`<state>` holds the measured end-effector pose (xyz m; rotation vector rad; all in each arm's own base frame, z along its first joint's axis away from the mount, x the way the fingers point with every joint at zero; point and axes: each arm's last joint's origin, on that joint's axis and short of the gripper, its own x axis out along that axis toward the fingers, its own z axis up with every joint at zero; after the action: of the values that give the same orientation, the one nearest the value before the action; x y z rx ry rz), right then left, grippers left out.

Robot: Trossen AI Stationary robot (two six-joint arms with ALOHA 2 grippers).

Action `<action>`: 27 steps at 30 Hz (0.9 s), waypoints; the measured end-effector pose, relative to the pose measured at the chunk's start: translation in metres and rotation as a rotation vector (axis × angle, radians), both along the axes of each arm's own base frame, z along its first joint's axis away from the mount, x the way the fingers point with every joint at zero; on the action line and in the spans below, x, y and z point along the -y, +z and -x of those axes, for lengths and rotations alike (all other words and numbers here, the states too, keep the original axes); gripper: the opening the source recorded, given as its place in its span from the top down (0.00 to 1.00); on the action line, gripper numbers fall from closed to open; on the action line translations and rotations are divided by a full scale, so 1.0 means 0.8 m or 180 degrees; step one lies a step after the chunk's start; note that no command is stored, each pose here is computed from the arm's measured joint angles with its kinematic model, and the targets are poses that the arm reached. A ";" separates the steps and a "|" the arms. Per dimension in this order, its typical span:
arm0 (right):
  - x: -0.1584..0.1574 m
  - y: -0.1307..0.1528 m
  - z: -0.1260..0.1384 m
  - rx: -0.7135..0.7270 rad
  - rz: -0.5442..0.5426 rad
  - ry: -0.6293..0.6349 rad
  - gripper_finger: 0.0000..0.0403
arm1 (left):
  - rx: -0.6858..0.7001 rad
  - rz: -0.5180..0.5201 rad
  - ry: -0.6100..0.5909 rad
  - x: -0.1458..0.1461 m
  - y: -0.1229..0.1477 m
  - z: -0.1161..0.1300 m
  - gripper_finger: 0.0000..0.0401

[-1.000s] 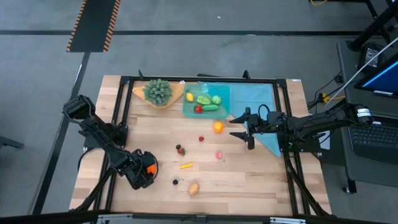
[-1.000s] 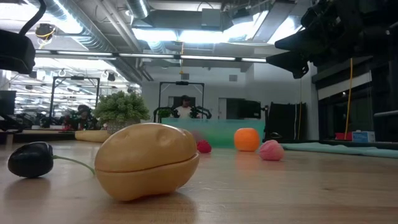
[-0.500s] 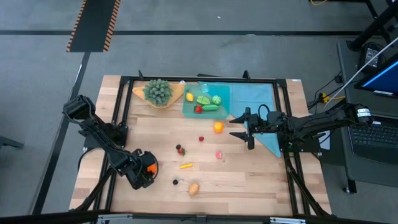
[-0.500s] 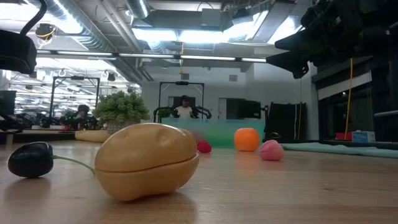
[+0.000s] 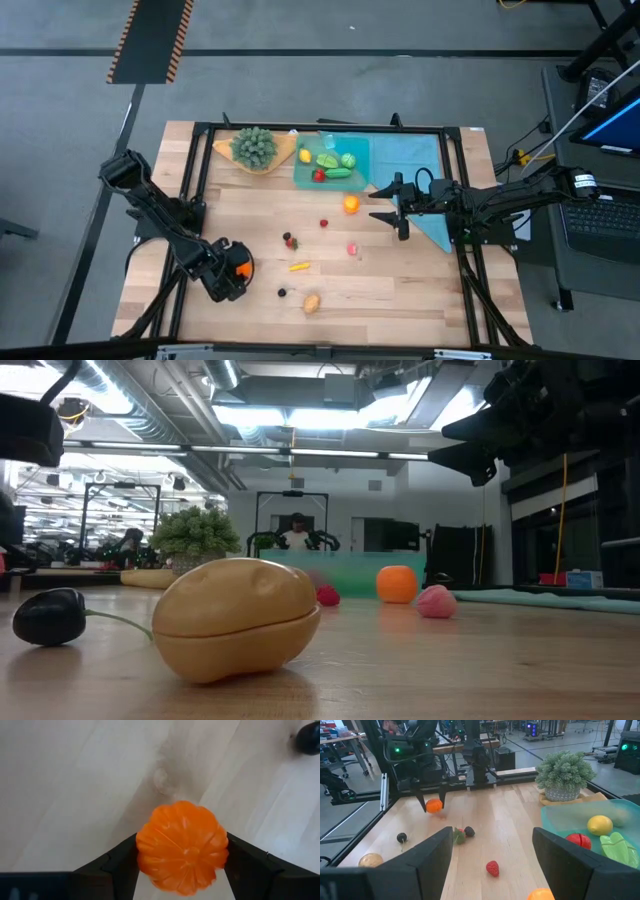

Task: Pick and placing Produce into tupperware
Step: Put the pumpkin into the blue bin

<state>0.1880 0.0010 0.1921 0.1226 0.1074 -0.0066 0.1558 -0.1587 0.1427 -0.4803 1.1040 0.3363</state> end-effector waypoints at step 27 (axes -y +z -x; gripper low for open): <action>0.000 0.000 0.000 -0.0001 -0.0010 -0.0001 0.32 | 0.1799 -0.1025 -0.0718 -0.080 0.133 0.054 0.42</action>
<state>0.1880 0.0010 0.1920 0.1257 0.1076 -0.0068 0.1130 -0.0949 0.2493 -0.1421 0.5308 0.1576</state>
